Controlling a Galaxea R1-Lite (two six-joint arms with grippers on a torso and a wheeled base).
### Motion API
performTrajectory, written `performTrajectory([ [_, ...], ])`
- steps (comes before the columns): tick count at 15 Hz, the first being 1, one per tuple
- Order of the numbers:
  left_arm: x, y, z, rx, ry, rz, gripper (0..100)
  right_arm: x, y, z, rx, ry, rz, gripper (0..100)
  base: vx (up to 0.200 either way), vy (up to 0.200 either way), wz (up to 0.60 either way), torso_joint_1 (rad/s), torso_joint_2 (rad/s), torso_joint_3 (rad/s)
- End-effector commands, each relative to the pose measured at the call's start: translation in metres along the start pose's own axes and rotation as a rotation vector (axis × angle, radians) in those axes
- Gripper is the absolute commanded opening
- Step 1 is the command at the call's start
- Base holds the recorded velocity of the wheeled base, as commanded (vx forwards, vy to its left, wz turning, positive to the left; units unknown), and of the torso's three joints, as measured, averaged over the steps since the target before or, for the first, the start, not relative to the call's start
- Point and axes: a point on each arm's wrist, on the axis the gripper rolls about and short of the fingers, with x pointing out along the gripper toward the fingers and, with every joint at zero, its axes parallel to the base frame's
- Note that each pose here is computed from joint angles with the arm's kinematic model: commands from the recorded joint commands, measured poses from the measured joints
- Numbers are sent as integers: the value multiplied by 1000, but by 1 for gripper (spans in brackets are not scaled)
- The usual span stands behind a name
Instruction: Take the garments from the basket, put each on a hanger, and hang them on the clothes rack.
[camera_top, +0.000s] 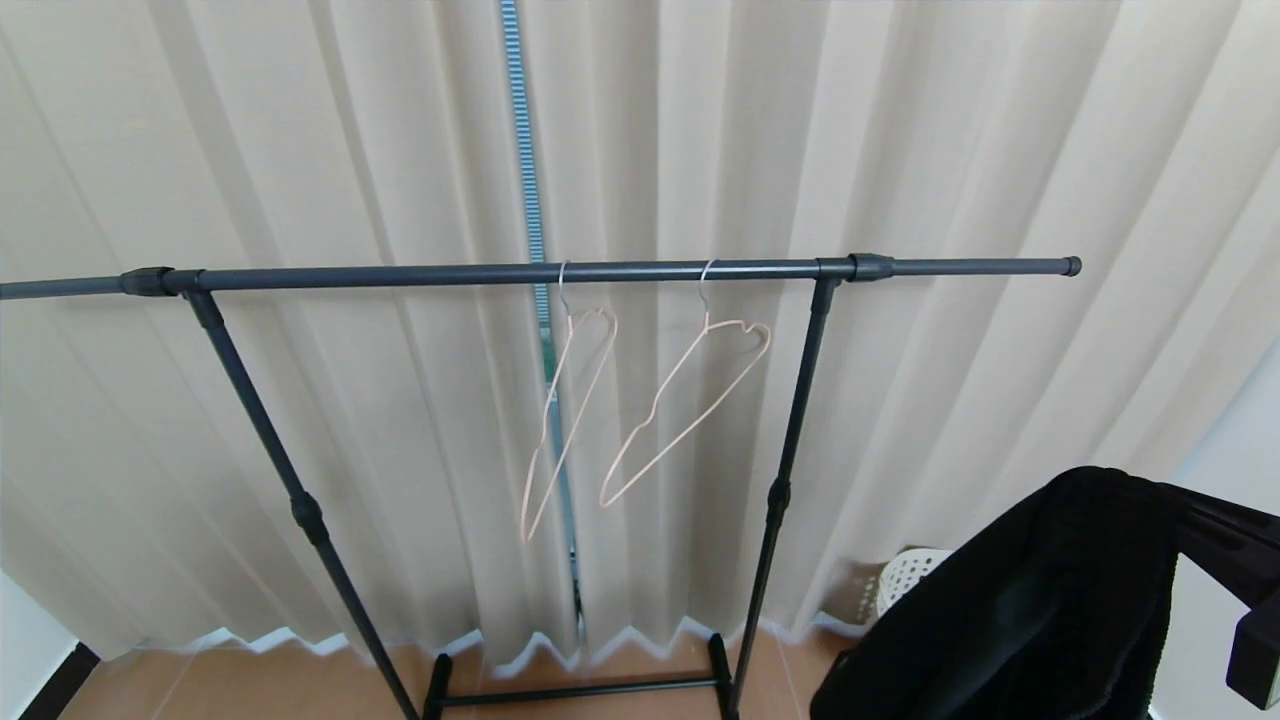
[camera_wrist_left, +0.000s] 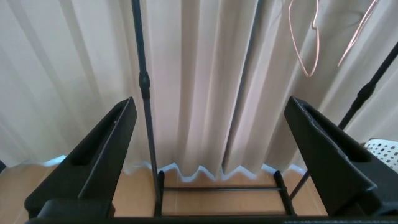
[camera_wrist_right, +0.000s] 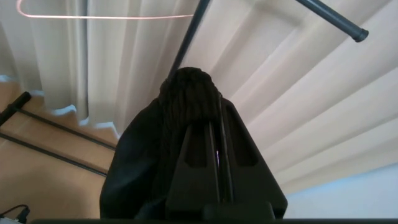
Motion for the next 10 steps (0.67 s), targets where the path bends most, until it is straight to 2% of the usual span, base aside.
performTrajectory([
  [1,0,0,0,0,1,1,100,0,0,0,-1,3,2,0,-200,0,0,17,7,2],
  [4,0,0,0,0,-1,0,100,0,0,0,-1,3,2,0,-200,0,0,-2,2,1],
  [9,0,0,0,0,-1,0,100,1,1,-2,-7,11,4,0,0,200,0,-1,0,4],
  [10,0,0,0,0,1,1,100,1,1,-2,-6,9,4,0,0,0,0,0,0,0],
])
